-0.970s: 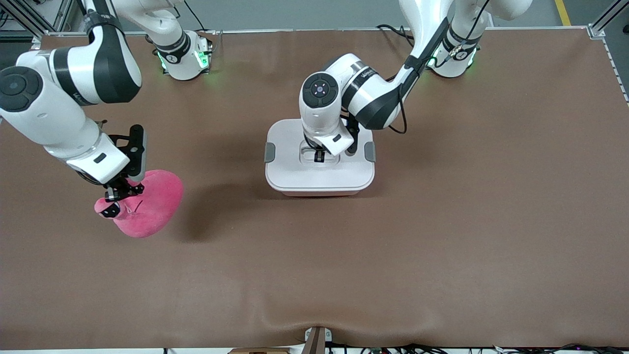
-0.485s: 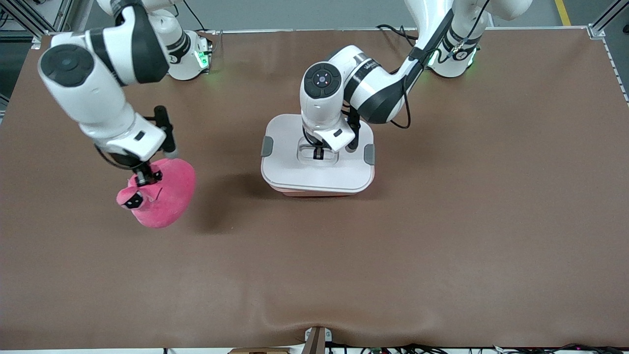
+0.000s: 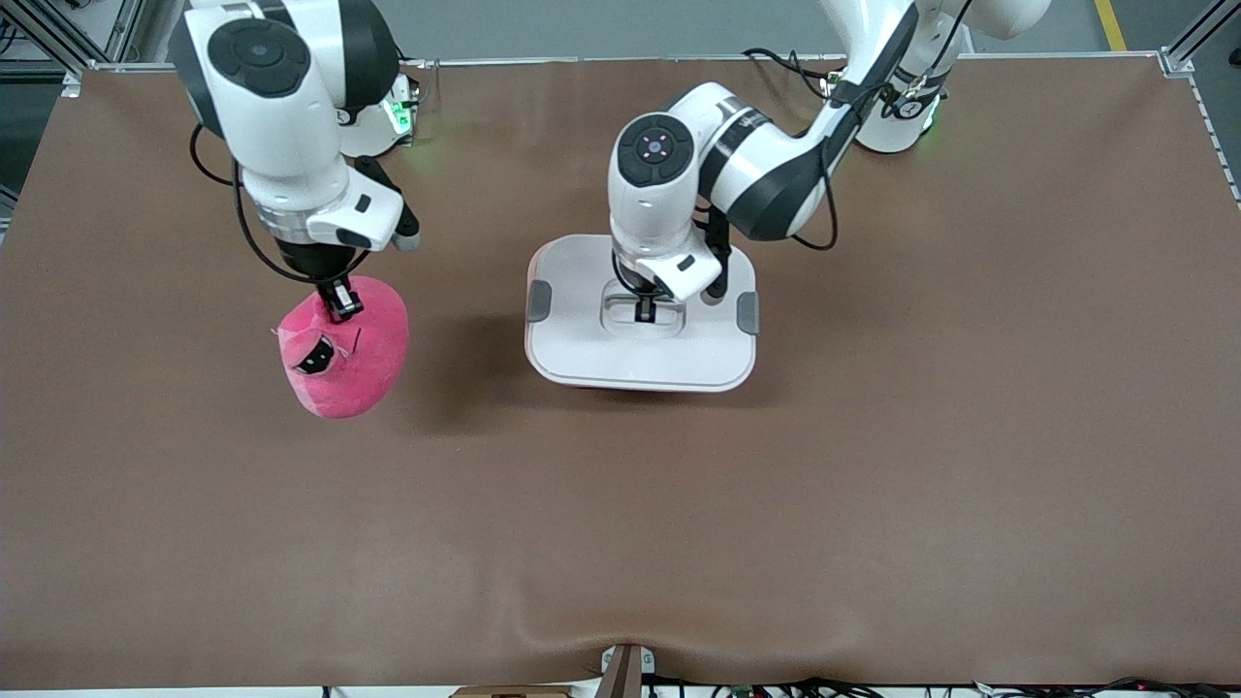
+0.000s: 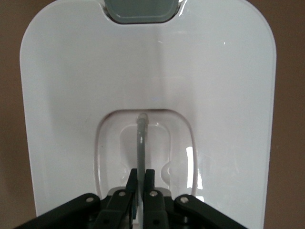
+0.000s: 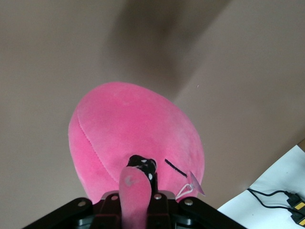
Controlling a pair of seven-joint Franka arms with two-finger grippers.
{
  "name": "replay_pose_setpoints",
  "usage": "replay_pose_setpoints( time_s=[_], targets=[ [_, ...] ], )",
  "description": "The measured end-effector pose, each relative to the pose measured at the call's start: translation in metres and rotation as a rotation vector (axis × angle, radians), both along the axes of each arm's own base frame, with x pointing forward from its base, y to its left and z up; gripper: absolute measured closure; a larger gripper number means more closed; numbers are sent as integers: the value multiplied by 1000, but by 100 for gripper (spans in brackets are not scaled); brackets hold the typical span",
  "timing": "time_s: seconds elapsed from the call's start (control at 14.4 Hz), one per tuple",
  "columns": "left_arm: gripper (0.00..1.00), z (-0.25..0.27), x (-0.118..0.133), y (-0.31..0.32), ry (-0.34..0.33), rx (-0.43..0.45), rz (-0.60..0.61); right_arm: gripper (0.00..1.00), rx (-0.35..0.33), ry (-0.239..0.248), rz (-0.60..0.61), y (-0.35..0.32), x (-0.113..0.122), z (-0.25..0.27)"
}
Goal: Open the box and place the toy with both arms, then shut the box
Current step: 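Lift the lid off with the left gripper while the right gripper carries the plush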
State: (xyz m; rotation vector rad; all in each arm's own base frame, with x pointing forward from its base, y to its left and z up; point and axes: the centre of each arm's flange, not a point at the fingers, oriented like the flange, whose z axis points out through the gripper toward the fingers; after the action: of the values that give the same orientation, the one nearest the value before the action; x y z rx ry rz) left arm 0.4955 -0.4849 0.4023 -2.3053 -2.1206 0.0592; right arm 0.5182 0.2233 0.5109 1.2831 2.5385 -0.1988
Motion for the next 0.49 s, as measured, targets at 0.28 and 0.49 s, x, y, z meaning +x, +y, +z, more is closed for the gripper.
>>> replay_pose_setpoints(
  time_s=[0.28, 0.49],
  targets=[
    [93, 17, 28, 42, 6, 6, -24, 85, -57, -3, 61, 16, -11, -4],
    [93, 30, 48, 76, -4, -1, -38, 85, -70, -9, 101, 37, -23, -5]
  ],
)
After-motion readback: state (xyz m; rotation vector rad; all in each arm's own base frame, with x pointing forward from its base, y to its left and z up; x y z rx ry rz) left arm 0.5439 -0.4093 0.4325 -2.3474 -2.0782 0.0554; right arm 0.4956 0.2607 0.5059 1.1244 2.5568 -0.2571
